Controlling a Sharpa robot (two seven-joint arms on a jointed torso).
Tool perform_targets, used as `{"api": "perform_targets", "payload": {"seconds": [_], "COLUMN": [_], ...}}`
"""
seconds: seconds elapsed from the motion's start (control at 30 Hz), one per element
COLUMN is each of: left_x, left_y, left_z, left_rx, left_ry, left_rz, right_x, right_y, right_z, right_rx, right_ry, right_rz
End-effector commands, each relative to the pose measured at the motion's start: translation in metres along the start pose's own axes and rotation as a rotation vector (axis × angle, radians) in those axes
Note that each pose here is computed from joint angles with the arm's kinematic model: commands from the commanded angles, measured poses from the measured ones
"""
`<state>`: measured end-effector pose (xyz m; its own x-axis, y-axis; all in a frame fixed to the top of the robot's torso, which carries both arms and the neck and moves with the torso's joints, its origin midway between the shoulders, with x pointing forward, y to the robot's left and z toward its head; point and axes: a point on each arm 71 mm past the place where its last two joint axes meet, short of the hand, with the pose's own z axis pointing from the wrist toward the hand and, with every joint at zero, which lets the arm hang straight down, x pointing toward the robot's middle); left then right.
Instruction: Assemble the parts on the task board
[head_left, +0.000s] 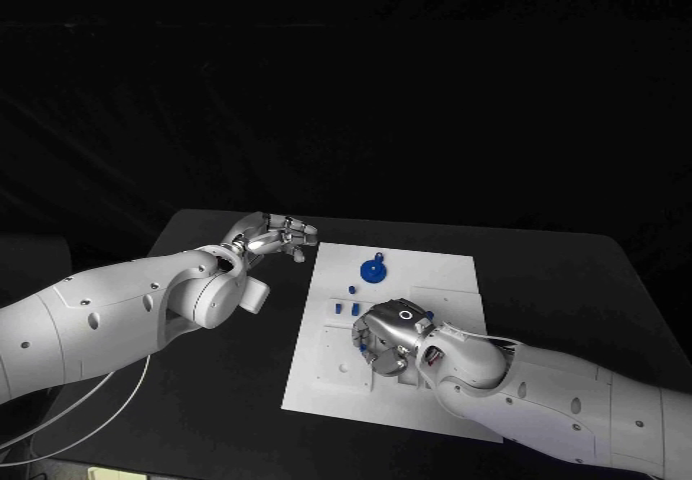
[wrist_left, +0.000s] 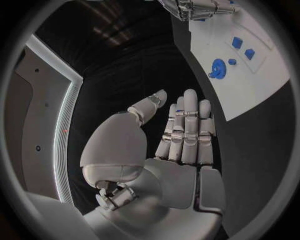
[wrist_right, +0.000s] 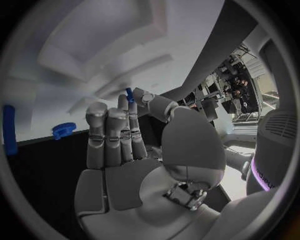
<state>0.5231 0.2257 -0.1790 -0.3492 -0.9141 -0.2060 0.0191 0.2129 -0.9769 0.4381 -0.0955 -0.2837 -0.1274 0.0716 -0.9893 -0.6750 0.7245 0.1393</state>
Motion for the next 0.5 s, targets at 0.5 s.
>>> {"api": "perform_targets", "payload": {"seconds": [0.5], "left_x": [-0.0001], "left_y": [-0.0009], "left_z": [-0.0002], "left_rx": [0.003], "left_ry": [0.001], "left_rz": [-0.007], "right_x": [0.0037], "right_y": [-0.0055], "right_z": [-0.0029], "right_rx": [0.021], "right_ry": [-0.008], "right_rz": [0.064]}}
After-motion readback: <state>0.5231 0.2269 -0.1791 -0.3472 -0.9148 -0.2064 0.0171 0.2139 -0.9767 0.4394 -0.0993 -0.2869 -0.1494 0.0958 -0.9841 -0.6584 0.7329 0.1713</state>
